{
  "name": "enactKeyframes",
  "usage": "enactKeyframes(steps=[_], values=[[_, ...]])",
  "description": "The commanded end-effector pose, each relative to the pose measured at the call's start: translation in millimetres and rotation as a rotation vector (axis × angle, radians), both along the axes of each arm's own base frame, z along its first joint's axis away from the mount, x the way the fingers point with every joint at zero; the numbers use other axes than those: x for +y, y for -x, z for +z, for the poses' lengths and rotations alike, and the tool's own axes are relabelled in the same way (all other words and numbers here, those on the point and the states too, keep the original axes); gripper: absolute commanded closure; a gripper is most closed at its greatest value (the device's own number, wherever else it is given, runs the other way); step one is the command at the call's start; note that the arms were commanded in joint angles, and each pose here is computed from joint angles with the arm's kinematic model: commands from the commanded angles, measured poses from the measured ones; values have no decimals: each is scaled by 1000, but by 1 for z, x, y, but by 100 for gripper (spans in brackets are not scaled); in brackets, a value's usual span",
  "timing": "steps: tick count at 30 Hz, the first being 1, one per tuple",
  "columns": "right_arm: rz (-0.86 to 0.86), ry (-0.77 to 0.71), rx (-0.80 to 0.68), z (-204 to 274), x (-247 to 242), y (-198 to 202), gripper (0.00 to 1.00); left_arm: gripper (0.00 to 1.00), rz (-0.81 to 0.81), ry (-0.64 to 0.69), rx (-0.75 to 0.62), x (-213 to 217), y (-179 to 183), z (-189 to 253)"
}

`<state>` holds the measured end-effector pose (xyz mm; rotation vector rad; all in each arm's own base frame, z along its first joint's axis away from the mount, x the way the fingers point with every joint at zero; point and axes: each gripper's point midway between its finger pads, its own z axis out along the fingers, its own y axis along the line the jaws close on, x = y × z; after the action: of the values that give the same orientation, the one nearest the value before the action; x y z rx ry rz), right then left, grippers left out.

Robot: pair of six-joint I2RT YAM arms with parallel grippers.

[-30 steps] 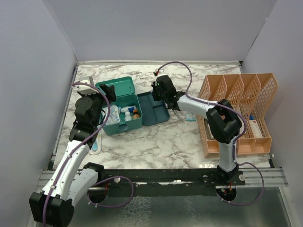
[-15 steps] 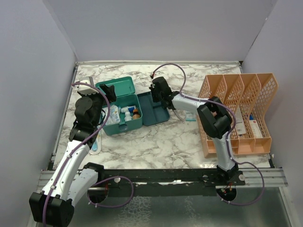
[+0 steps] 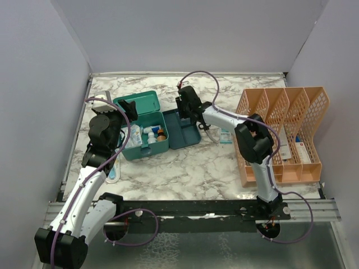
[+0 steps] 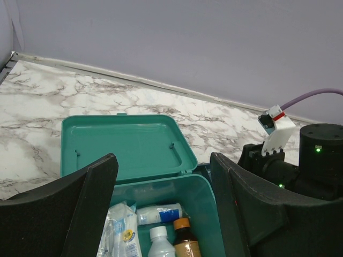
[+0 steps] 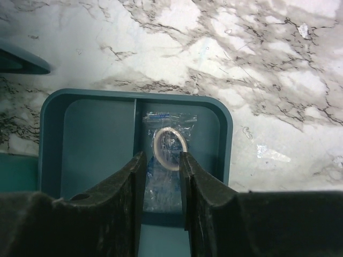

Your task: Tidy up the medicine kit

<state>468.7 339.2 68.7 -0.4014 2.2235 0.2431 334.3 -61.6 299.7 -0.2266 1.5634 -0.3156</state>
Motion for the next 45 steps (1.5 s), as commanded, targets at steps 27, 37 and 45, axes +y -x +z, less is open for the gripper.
enactKeyframes(steps=[27, 37, 45], values=[[-603, 205, 6, 10, -202, 94, 64, 27, -18, 2, -43, 0, 8, 14], [-629, 248, 93, -38, -214, 99, 63, 27, 0, -4, -35, 2, 7, 10], [-561, 200, 173, -62, -203, 102, 65, 27, 0, -5, -20, 2, 4, 6]])
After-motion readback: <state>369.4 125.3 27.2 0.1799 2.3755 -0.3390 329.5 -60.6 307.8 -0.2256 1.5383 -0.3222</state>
